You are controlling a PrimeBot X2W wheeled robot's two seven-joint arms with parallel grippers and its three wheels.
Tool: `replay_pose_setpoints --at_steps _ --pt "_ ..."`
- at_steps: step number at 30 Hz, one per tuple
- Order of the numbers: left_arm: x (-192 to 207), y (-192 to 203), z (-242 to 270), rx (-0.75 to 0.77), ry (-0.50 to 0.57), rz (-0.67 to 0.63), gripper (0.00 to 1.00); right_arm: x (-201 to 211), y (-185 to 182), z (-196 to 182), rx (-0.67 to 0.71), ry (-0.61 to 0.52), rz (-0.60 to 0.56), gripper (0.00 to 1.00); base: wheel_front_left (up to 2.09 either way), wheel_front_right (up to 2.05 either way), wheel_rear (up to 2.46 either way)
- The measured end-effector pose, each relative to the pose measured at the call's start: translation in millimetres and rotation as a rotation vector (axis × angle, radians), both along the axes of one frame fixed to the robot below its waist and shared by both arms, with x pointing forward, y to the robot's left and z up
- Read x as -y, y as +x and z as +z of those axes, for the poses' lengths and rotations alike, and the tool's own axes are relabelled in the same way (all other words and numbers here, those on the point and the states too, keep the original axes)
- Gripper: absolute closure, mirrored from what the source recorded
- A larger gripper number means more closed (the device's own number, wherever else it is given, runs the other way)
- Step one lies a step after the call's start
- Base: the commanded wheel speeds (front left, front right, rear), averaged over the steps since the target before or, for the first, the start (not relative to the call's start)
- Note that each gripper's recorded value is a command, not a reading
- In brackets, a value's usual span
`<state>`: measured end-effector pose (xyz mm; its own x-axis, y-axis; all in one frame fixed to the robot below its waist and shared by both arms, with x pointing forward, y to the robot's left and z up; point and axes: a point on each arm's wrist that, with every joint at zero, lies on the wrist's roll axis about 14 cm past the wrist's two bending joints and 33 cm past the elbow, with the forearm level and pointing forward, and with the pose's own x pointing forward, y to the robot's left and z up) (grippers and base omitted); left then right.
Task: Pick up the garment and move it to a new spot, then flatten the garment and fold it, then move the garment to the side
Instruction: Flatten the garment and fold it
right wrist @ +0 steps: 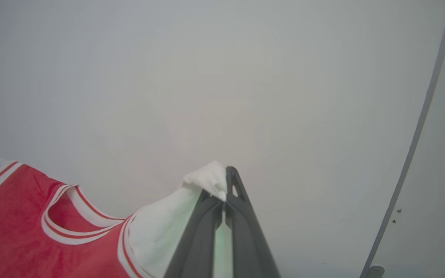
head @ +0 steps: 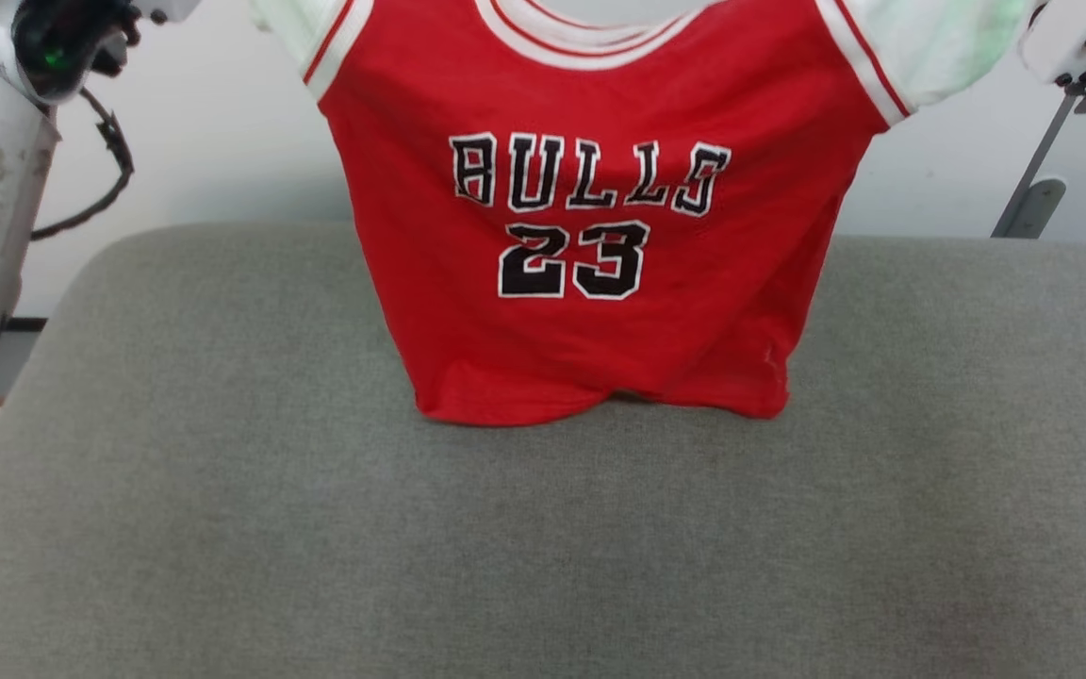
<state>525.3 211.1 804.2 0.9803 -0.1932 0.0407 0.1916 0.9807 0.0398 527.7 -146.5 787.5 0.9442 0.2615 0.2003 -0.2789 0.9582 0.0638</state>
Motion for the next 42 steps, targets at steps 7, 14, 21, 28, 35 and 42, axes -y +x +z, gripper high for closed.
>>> replay_pose_setpoints --at_steps 7,14,21,28,35,42 --pt "5.1 27.7 2.1 0.042 0.013 -0.004 1.00 2.9 30.2 3.3 0.053 -0.030 -0.031 1.00 0.00 0.00 0.00" --pt "17.5 71.6 18.3 0.159 0.013 -0.020 1.00 4.2 72.4 17.7 0.228 -0.099 -0.080 1.00 0.00 0.00 0.00" --pt "26.8 113.2 36.5 0.393 0.019 -0.036 1.00 -3.4 114.9 11.8 0.432 -0.239 -0.105 1.00 0.00 0.00 0.00" --pt "30.5 155.5 -8.7 0.446 0.025 -0.044 1.00 -18.4 145.4 -16.5 0.531 -0.425 -0.115 1.00 0.00 0.00 0.00" --pt "11.3 179.3 -118.6 0.245 0.026 -0.008 1.00 -24.6 176.7 -144.0 0.290 -0.444 -0.048 1.00 0.00 0.00 0.00" --pt "10.8 153.2 -213.8 -0.075 0.061 -0.016 1.00 -31.8 157.9 -232.7 0.018 -0.328 0.024 1.00 0.00 0.00 0.00"
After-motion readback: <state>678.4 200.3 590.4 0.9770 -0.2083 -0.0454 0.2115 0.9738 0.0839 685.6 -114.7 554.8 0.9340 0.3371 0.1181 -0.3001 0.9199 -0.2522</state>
